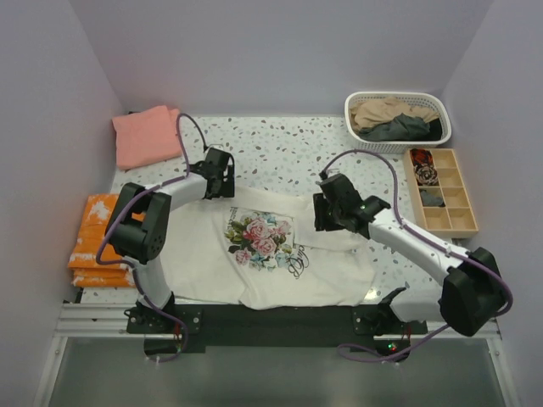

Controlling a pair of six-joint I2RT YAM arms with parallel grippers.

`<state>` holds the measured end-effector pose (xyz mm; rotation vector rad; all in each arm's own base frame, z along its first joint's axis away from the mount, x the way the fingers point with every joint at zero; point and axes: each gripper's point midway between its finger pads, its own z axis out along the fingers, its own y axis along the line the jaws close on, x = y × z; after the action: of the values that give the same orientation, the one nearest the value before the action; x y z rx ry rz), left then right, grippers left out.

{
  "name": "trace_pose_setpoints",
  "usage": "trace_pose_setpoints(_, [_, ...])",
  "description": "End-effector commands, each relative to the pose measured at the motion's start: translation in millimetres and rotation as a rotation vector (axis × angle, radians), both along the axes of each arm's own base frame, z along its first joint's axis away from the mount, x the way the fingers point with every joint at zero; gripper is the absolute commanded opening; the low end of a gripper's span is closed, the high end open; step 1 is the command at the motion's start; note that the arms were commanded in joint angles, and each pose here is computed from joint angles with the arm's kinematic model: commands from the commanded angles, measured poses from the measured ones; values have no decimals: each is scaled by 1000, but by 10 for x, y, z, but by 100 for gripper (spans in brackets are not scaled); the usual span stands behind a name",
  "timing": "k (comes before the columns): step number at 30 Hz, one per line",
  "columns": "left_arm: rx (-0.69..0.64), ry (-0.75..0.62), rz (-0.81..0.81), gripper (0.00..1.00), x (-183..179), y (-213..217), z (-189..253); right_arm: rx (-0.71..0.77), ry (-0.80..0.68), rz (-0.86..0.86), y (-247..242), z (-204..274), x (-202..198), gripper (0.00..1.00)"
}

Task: Fold and stack the t-shirts
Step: Fold the tshirt

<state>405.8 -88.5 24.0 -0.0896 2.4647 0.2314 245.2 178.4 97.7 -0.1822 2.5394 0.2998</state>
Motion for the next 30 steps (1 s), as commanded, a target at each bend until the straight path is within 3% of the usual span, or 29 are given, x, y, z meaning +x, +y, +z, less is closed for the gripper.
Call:
trace_pose_setpoints(1, [-3,7,-39,100,67,-67,61,-154,-145,-169,-198,148,674,44])
trace_pose_setpoints(8, [-14,13,-35,100,62,-84,64,-226,-17,-225,-256,-464,1019,39])
trace_pose_setpoints(16, [-8,38,-30,100,121,-108,-44,-274,105,-369,-818,-897,1108,39])
trace_pose_setpoints(26, [-44,35,-42,100,474,-296,-142,-284,124,-402,-896,-1001,2001,40])
trace_pose_setpoints(30, [34,3,-35,100,730,-233,-36,-298,141,-429,-1006,-1056,2218,40])
